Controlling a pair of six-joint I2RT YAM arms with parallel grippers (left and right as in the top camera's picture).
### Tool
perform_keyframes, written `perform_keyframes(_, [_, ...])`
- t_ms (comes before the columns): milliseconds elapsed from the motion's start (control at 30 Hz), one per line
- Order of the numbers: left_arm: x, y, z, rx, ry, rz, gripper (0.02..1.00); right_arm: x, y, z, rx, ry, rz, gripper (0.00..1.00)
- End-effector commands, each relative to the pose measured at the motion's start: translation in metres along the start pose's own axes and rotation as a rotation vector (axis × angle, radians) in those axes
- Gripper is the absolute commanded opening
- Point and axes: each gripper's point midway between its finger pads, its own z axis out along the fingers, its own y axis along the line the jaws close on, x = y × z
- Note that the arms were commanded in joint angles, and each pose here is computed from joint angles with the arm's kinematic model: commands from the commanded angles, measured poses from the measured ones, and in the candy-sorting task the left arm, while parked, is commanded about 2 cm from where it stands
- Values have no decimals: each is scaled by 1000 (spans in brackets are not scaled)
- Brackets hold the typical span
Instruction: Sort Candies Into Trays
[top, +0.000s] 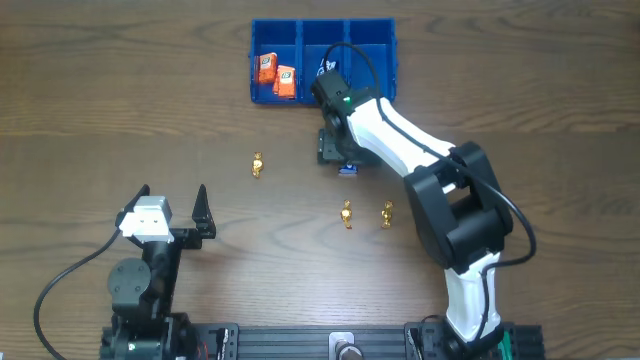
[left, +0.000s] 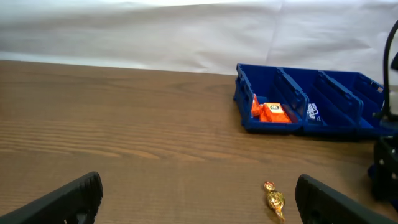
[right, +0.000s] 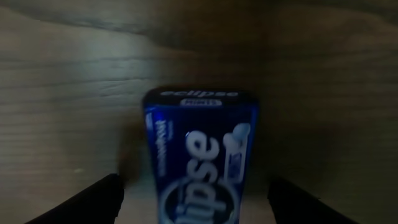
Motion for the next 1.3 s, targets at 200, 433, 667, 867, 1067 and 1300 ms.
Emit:
perform_keyframes(200, [16, 0, 1, 5, 48, 11, 998, 0, -7, 12, 29, 10, 36, 270])
perform_keyframes(433, [16, 0, 1, 5, 48, 11, 998, -4, 5, -14, -8, -44, 18, 255])
perform_keyframes(667, [16, 0, 1, 5, 48, 11, 998, -62, 25, -127, -93, -326, -4, 246])
perform_keyframes(867, [16, 0, 1, 5, 48, 11, 998, -123, 36, -191, -115, -518, -38, 251])
perform_keyframes(1067, [16, 0, 1, 5, 48, 11, 998, -177, 44, -179, -70, -622, -16, 275])
perform_keyframes(1300, [16, 0, 1, 5, 48, 11, 998, -196, 47, -119, -49, -589, -5, 354])
